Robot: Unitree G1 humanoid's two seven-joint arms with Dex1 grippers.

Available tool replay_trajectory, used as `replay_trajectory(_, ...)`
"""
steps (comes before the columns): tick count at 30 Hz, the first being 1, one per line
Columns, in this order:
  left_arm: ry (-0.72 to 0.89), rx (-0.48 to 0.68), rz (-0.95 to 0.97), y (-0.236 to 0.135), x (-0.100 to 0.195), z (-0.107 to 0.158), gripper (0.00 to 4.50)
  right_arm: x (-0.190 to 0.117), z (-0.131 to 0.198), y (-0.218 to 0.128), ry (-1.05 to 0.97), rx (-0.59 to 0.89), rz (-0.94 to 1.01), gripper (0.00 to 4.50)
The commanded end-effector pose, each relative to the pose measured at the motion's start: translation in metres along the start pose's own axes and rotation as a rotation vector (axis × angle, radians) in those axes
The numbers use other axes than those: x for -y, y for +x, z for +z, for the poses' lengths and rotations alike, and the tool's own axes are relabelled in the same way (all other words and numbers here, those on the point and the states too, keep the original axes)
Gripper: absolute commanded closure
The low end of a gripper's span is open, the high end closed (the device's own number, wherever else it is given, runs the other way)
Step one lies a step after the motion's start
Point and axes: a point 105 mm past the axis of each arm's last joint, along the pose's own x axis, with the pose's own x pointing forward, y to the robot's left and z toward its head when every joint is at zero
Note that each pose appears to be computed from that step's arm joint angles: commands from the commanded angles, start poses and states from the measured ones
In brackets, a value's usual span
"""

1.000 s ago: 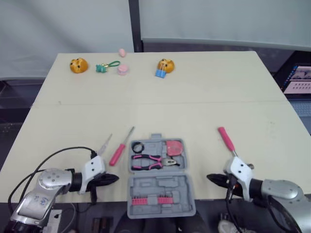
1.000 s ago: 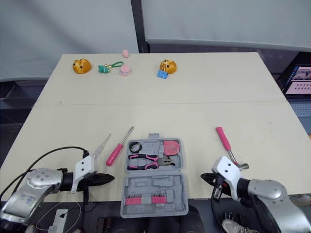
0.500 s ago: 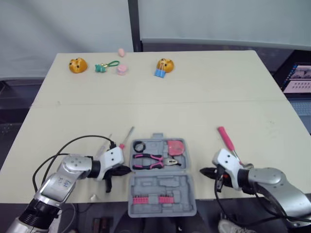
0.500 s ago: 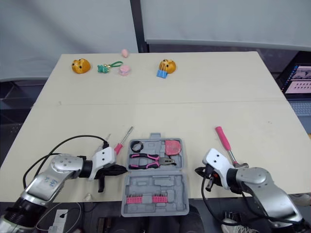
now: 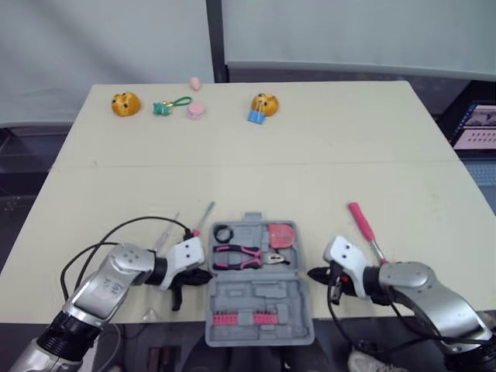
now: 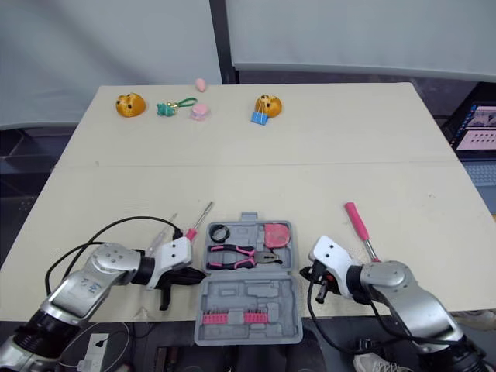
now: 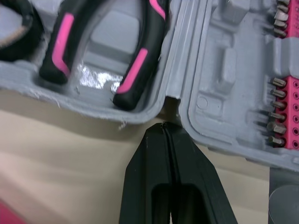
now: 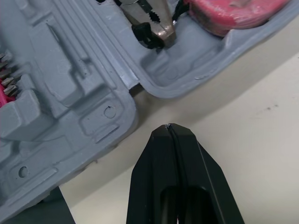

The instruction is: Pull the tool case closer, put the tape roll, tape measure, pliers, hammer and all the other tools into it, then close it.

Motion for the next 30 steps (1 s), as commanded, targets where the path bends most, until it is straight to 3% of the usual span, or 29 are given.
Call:
replay_trajectory(1,0.049,0.025,-0.009,0.004,0.000,0.016,4.45,-0.004,0.009,0.006,-0.014,0.025,0.019,4.50)
replay_trajectory(11,0.062,0.024,-0.014,0.005,0.000,0.022,4.45,-0.005,0.012,0.016,-0.016,0.024,0.027,4.50)
replay_trajectory(30,0.053,0.049,0.071,0.009,-0.024,0.028,4.45,0.021,0.017,0.022,-0.019,0.034,-0.095,4.50)
